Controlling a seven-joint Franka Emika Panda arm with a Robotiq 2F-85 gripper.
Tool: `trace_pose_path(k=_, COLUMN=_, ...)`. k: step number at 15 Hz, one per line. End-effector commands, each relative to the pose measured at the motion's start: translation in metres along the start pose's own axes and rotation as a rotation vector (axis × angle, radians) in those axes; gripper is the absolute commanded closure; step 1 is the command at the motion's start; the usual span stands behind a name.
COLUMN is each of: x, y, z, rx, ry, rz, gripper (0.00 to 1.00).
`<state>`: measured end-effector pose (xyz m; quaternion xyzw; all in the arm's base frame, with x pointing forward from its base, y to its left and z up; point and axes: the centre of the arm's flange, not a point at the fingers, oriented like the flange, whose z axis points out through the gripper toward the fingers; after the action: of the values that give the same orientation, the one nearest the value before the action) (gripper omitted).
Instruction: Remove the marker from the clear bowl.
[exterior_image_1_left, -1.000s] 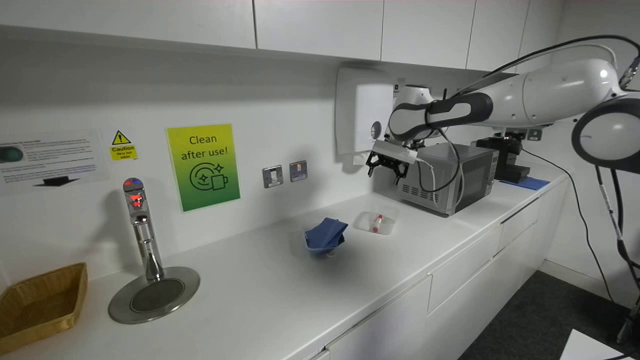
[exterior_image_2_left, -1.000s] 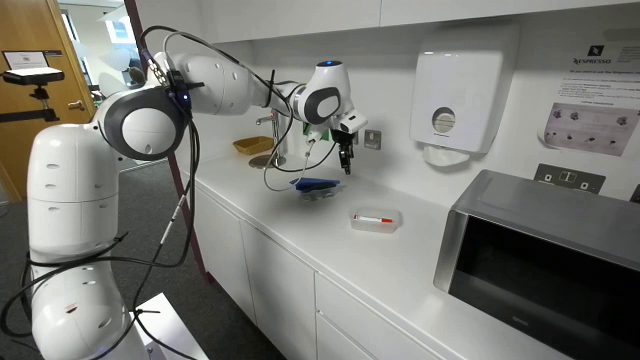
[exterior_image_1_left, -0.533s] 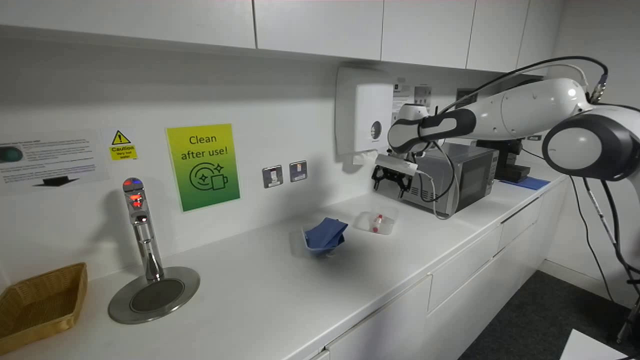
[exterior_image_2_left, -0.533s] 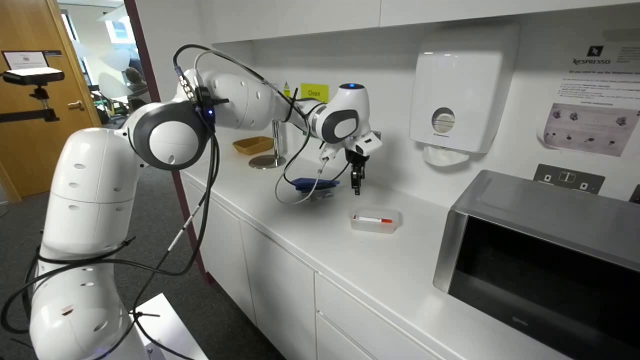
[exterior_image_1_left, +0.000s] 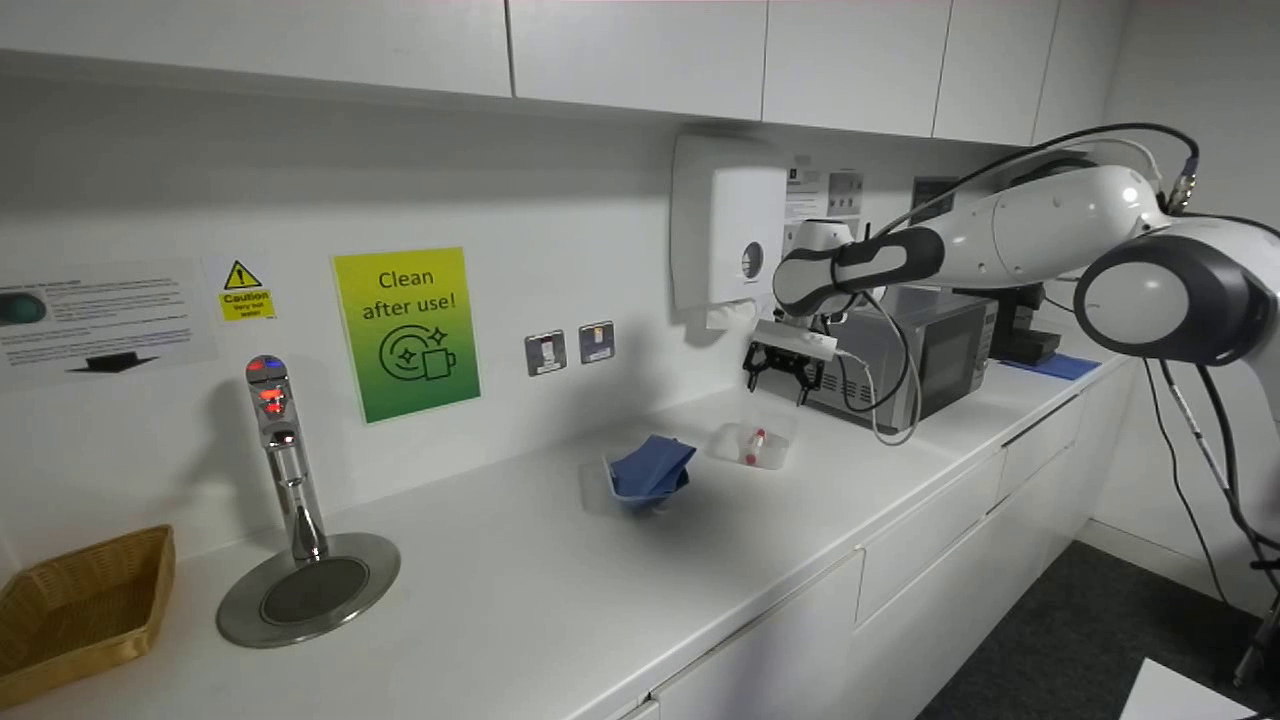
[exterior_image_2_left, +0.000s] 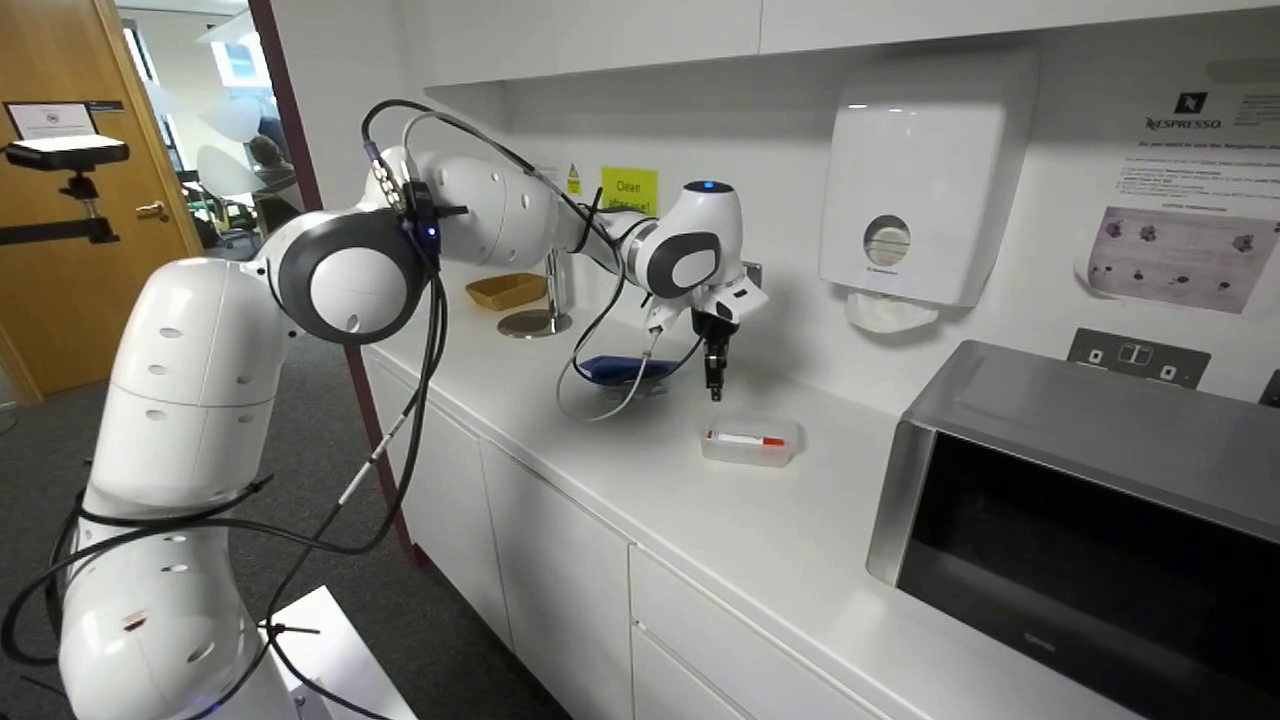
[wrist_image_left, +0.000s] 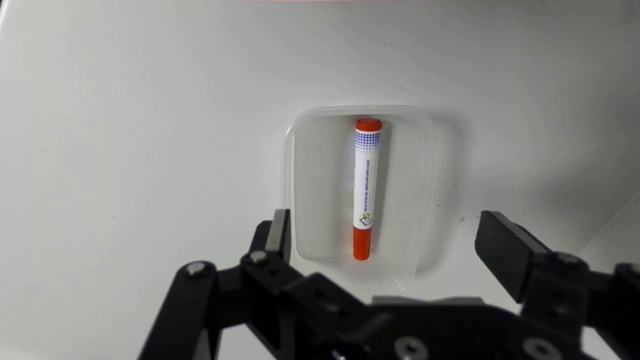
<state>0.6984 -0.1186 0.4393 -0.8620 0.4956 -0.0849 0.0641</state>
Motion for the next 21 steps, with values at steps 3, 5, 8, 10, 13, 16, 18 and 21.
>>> trace_pose_path(k=3, x=0.007, y=-0.009, z=0.005, rx=-0.012, ry=-0.013, rz=0.011, gripper=0.0)
trace_pose_path(k=5, x=0.012, y=-0.011, z=0.009, rx=-0.021, ry=-0.027, rz=0.007, gripper=0.0)
trace_pose_path(k=8, x=0.016, y=-0.013, z=0.011, rx=-0.034, ry=-0.025, rz=0.016, gripper=0.0)
trace_pose_path(k=10, x=0.022, y=-0.016, z=0.013, rx=-0.045, ry=-0.03, rz=0.02, gripper=0.09)
trace_pose_path(k=13, x=0.032, y=-0.02, z=0.018, rx=-0.063, ry=-0.035, rz=0.036, gripper=0.22)
trace_pose_path(k=16, x=0.049, y=-0.024, z=0.032, rx=-0.079, ry=-0.041, rz=0.058, gripper=0.12)
trace_pose_path(k=18, x=0.06, y=-0.025, z=0.044, rx=-0.09, ry=-0.049, rz=0.069, gripper=0.1)
trace_pose_path(k=21, x=0.074, y=-0.027, z=0.063, rx=-0.106, ry=-0.062, rz=0.077, gripper=0.15)
